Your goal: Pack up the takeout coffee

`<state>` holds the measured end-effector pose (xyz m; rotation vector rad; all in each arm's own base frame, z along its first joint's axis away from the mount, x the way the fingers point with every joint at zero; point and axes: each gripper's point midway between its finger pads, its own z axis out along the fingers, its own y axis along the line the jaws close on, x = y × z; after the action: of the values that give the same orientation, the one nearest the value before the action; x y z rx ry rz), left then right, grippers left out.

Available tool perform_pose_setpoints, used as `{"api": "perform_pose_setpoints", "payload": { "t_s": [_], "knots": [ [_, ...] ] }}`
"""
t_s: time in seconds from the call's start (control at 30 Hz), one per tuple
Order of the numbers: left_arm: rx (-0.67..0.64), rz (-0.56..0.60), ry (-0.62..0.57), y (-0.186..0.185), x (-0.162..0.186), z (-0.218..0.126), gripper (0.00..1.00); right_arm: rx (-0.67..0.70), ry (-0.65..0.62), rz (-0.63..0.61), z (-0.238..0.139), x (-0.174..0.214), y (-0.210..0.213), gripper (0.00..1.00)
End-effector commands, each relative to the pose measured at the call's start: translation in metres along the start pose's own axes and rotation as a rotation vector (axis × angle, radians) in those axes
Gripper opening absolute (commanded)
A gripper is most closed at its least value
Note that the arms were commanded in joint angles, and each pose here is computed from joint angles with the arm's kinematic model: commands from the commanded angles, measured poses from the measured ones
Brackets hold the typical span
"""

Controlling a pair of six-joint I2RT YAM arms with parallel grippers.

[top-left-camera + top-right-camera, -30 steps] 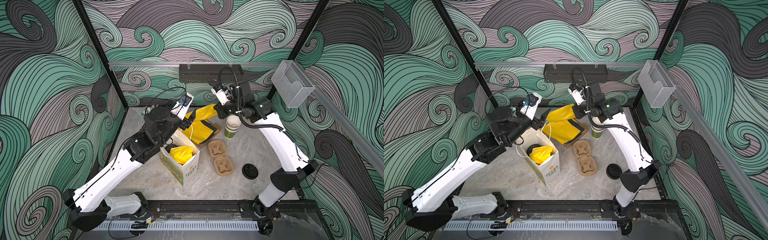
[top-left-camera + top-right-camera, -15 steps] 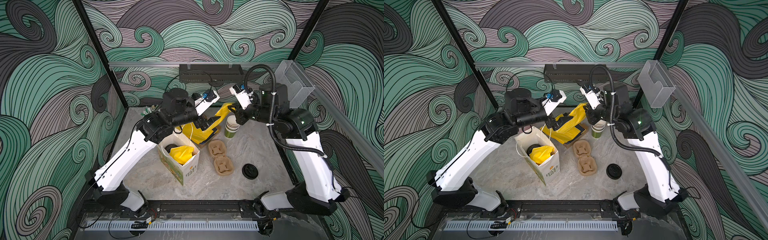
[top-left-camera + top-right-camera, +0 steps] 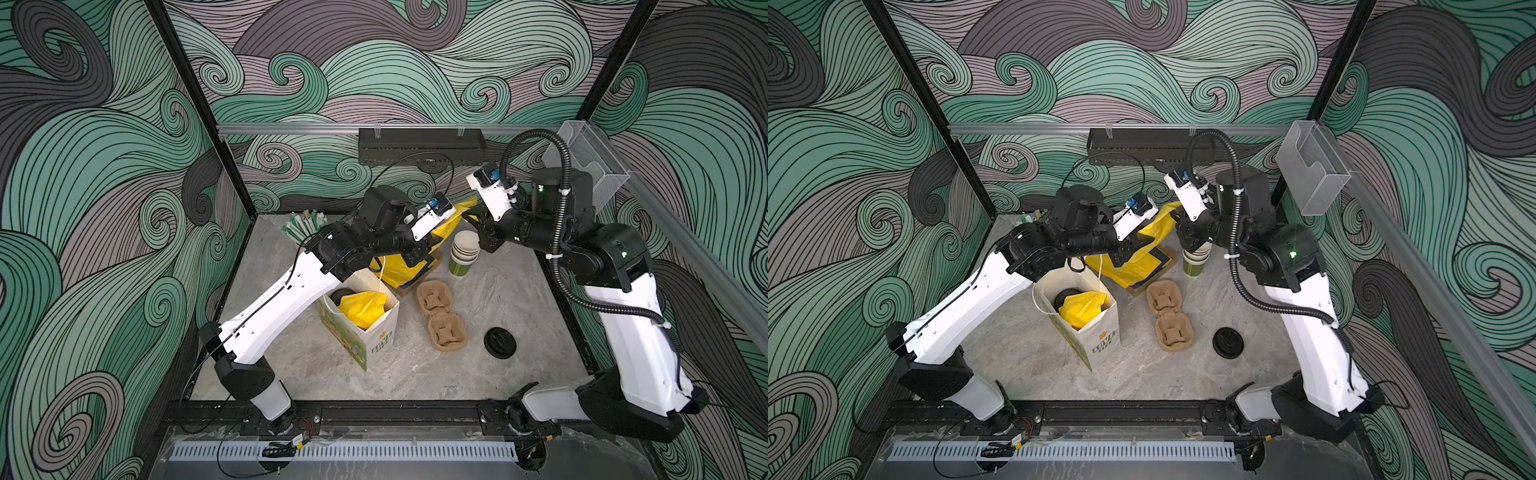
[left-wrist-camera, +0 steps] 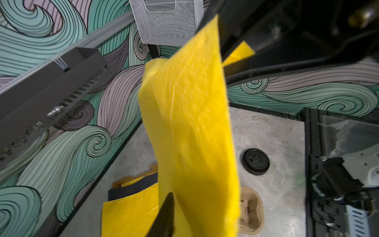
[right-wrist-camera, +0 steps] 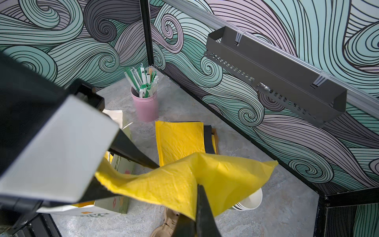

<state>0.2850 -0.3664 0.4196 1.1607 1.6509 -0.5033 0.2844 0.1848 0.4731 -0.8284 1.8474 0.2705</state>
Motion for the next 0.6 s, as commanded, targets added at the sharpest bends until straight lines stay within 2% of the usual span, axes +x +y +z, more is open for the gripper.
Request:
{"api": "perform_pose_setpoints", "payload": {
  "t_s": [0.0, 0.13, 0.2, 0.23, 0.3, 0.43, 0.5, 0.57],
  "knots": [
    [-0.008, 0.000, -0.073, 0.000, -0.020, -0.016, 0.02, 0.016, -0.010, -0.026, -0.013, -0.002, 0.000, 0.00],
    [0.029, -0.018, -0.083, -0.007, -0.022, -0.021, 0.00, 0.032, -0.013, -0.025, -0.013, -0.004, -0.002, 0.00],
    [0.042, -0.069, -0.092, -0.008, -0.024, -0.023, 0.00, 0.053, -0.010, -0.022, -0.015, -0.005, -0.006, 0.32],
    [0.045, -0.110, -0.096, -0.009, -0.025, -0.024, 0.00, 0.065, -0.012, -0.021, -0.020, -0.007, -0.008, 0.43],
    [0.052, -0.218, -0.106, -0.007, -0.027, -0.028, 0.00, 0.094, -0.019, -0.037, -0.036, -0.008, -0.012, 0.56],
    [0.152, -0.532, -0.140, -0.014, -0.029, -0.031, 0.00, 0.129, -0.064, -0.098, -0.081, -0.006, -0.011, 0.63],
    [0.248, -0.637, -0.168, -0.027, -0.033, -0.031, 0.00, 0.022, -0.083, -0.111, -0.091, 0.004, 0.012, 0.64],
    [0.331, -0.672, -0.191, -0.038, -0.037, -0.035, 0.00, -0.119, -0.090, -0.084, -0.089, 0.016, 0.039, 0.65]
  ]
}}
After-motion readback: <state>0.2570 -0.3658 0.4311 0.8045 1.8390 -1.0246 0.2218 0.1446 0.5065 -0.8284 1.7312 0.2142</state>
